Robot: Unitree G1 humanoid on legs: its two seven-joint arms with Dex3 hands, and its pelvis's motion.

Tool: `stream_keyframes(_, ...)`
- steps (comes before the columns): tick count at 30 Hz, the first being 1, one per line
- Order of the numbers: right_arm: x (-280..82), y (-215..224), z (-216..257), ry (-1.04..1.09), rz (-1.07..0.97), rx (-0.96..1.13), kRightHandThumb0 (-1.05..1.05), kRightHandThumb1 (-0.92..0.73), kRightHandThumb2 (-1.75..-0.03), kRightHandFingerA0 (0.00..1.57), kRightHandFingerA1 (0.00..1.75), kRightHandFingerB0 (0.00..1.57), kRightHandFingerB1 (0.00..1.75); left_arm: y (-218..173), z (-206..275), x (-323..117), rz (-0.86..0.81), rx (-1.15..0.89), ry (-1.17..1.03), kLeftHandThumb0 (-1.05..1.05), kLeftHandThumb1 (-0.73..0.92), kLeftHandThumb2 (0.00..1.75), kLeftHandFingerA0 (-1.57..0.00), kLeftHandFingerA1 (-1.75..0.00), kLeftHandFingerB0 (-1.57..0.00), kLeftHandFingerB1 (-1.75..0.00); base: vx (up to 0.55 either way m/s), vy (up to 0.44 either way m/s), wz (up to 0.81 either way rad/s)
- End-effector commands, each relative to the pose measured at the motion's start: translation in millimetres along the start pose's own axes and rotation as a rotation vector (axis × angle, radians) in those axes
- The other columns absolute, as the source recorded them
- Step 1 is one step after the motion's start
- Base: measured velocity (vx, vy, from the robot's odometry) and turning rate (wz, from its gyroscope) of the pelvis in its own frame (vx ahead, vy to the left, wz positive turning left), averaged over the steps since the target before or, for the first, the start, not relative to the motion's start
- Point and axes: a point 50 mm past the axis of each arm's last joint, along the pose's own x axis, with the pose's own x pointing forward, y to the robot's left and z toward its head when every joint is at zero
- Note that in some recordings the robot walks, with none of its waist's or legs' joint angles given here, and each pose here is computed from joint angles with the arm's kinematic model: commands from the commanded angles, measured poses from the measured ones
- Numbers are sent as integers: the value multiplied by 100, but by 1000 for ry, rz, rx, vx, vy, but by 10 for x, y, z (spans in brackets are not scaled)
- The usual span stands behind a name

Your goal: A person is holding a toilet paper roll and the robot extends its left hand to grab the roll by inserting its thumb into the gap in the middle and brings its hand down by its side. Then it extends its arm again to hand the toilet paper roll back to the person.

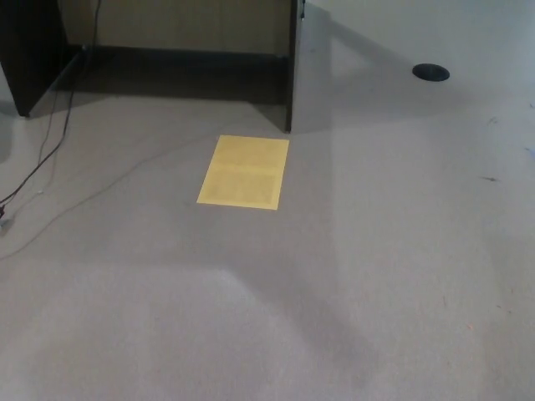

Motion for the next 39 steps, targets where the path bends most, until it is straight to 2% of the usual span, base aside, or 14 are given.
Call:
stream_keyframes(1, -27, -31, -87, 28, -8, 1, -38, -64, -60, 77, 59, 57, 41, 134, 110, 11, 77, 21, -119, -12, 83, 65, -90, -127, -73, -111, 0, 0, 0)
stream_keyframes(5, -11, -92, -59, 26, -19, 6, -37, -65, -60, 75, 59, 57, 41, 266, 428, 163, 122, -54, -275, -11, 84, 66, -86, -138, -69, -123, 0, 0, 0)
stream_keyframes(6, -12, -99, -61, 27, -22, 4, -37, -65, -60, 77, 61, 57, 41, 298, 510, 194, 128, -68, -310, -11, 80, 72, -91, -137, -73, -121, 0, 0, 0)
stream_keyframes(7, -16, -99, -67, 26, -25, 0, -38, -65, -60, 75, 57, 56, 41, 364, 706, 248, 149, -100, -404, 2, 74, 85, -97, -139, -76, -123, 0, 0, 0)
stream_keyframes(14, -47, -122, -129, 26, -32, 7, -37, -64, -60, 77, 59, 57, 41, 612, 1674, 381, 187, -70, -729, -11, 77, 74, -96, -129, -75, -120, 0, 0, 0)
stream_keyframes(15, -45, -124, -125, 26, -34, 9, -36, -64, -60, 76, 57, 57, 42, 631, 1861, 386, 186, -83, -780, -8, 74, 76, -102, -125, -76, -116, 0, 0, 0)
stream_keyframes(19, -38, -112, -106, 20, -30, -1, -37, -65, -60, 75, 55, 56, 42, 651, 2400, 329, 166, -79, -917, -1, 77, 74, -95, -130, -77, -113, 0, 0, 0)
stream_keyframes(25, -36, -124, -108, 25, -30, -3, -37, -64, -60, 75, 55, 57, 41, 634, 3229, 141, 160, 30, -1129, -6, 80, 67, -94, -125, -80, -108, 0, 0, 0)
stream_keyframes(27, -34, -115, -104, 24, -25, -3, -37, -65, -60, 74, 53, 57, 41, 578, 3680, -53, 136, 25, -1278, -10, 77, 71, -82, -147, -76, -125, 0, 0, 0)
stream_keyframes(31, -26, -89, -81, 20, -18, -8, -37, -65, -60, 74, 53, 57, 41, 522, 3990, -259, 125, 26, -1362, -8, 70, 77, -87, -150, -78, -117, 0, 0, 0)
stream_keyframes(33, -16, -81, -55, 14, -19, -7, -37, -64, -60, 74, 53, 58, 41, 412, 4302, -444, 80, 19, -1441, -12, 72, 76, -82, -155, -74, -130, 0, 0, 0)
stream_keyframes(36, -11, -86, -40, 10, -19, -23, -38, -65, -60, 75, 55, 58, 41, 318, 4464, -568, 39, 10, -1489, -18, 72, 79, -85, -154, -75, -129, 0, 0, 0)
stream_keyframes(37, -9, -89, -30, 5, -19, -21, -37, -64, -60, 72, 54, 57, 42, 255, 4554, -644, 19, 6, -1516, -20, 78, 71, -77, -162, -67, -136, 0, 0, 0)
stream_keyframes(39, -7, -92, -22, 1, -18, -26, -37, -64, -60, 73, 54, 57, 41, 160, 4695, -794, -11, 15, -1557, -19, 79, 71, -79, -161, -64, -140, 0, 0, 0)
